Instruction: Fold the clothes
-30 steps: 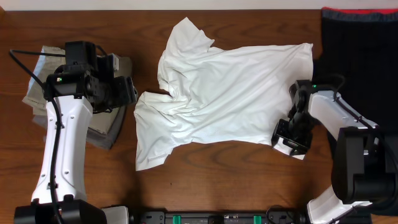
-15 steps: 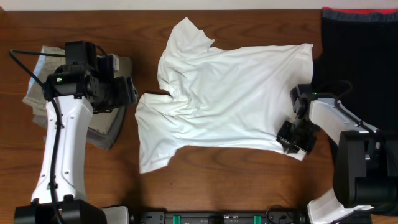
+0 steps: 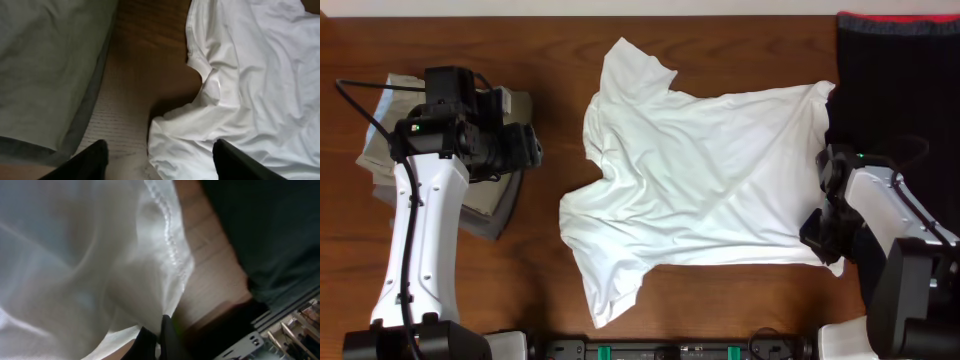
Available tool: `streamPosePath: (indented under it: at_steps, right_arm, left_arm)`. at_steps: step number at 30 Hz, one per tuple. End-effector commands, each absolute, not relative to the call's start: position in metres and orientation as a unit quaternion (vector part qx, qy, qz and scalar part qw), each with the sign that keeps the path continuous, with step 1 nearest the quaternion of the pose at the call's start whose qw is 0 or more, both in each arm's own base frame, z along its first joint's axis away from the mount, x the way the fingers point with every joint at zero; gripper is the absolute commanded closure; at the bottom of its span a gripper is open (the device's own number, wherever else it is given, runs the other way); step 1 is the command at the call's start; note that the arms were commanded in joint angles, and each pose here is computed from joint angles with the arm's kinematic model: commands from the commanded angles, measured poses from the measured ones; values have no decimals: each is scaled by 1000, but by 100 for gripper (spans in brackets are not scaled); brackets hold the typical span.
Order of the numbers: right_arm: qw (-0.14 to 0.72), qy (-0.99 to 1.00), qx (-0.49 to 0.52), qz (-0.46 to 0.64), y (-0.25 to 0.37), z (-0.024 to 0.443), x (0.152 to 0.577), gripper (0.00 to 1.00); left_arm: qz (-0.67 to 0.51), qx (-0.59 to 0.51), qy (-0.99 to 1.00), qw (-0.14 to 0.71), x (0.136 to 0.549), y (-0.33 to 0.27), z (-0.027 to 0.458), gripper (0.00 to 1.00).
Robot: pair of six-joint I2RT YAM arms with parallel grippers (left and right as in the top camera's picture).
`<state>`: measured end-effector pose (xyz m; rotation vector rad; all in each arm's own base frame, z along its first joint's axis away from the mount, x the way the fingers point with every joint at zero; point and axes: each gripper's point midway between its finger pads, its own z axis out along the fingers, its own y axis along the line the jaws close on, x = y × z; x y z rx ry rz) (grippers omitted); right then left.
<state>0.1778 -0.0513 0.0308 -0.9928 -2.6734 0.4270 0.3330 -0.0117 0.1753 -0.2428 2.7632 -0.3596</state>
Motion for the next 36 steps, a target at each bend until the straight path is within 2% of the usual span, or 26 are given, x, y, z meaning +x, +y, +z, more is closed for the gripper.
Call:
streamPosePath:
  at_steps: [1, 10, 14, 16, 22, 24, 28, 36]
  right_arm:
    - [115, -916, -345, 171, -62, 35, 178, 99]
    - [120, -922, -327, 169, -61, 35, 177, 99]
    - [120, -923, -325, 169, -62, 35, 177, 99]
    - [119, -923, -323, 168, -62, 35, 177, 99]
    - [120, -926, -317, 169, -62, 35, 177, 99]
    - [119, -926, -316, 171, -63, 35, 178, 99]
    - [117, -925, -315, 177, -65, 36, 177, 99]
    - [112, -923, -311, 196, -72, 38, 177, 99]
  left_arm:
    - [-128, -78, 976, 157, 333, -19, 165, 30]
    - [-128, -3, 991, 46, 319, -62, 95, 32]
    - [-122, 15, 992, -14, 313, -70, 57, 47]
    - [-120, 14, 992, -44, 308, -72, 40, 63]
    - [-119, 7, 987, -105, 294, -73, 11, 81]
    - [-119, 9, 986, -118, 289, -72, 10, 94]
    - [-110, -3, 983, -144, 277, -66, 12, 94]
    - [13, -129, 973, -193, 254, -2, 17, 94]
